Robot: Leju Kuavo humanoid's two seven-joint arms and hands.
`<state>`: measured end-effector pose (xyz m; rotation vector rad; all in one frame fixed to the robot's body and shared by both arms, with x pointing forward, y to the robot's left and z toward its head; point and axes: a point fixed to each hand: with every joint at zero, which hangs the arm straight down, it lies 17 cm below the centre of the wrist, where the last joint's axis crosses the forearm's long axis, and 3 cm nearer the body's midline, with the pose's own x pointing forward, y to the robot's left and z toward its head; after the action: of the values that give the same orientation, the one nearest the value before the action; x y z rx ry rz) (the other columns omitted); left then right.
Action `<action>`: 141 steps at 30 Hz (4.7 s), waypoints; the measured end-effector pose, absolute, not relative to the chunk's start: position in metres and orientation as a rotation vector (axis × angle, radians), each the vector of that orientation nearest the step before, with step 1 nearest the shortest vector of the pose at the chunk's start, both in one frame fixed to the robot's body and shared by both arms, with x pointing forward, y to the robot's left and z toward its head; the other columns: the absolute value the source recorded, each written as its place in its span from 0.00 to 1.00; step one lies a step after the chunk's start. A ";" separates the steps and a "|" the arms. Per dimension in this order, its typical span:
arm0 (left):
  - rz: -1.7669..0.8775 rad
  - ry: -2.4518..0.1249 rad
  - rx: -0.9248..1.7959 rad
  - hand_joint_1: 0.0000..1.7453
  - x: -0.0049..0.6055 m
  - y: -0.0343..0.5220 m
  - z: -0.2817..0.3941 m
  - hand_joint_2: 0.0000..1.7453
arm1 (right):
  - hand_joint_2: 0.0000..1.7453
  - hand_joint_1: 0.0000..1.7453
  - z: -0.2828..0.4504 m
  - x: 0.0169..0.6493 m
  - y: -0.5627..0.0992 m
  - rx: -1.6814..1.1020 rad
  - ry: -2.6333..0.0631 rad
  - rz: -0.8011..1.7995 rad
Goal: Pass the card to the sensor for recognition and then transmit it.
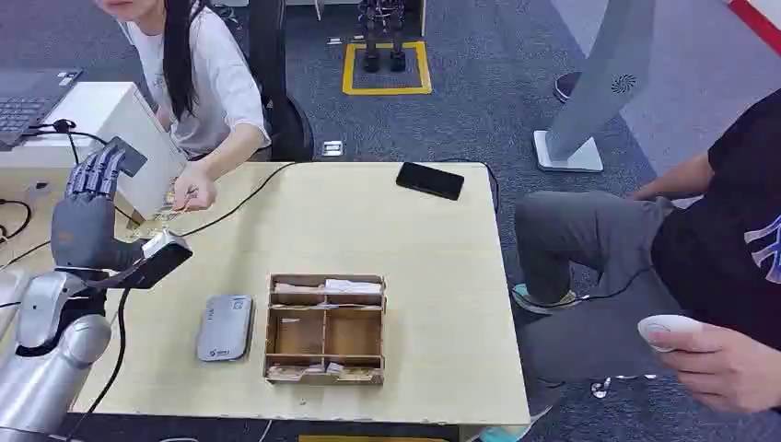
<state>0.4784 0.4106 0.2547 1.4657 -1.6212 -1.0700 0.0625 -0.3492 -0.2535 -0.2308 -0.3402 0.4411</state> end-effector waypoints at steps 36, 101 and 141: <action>-0.574 -1.552 0.249 1.00 0.459 0.362 0.164 1.00 | 1.00 0.00 -0.258 0.060 -0.351 -0.241 -0.338 0.430; -0.653 -1.213 0.538 1.00 0.407 0.401 0.042 1.00 | 1.00 0.00 -0.263 0.064 -0.344 -0.224 -0.338 0.435; -0.830 -1.023 0.830 1.00 0.405 0.423 0.004 1.00 | 1.00 0.00 -0.260 0.070 -0.345 -0.222 -0.341 0.446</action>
<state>0.4051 0.4235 0.0041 0.8305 -1.0227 -0.8298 0.0699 -0.3446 -0.2603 -0.2219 -0.3410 0.4456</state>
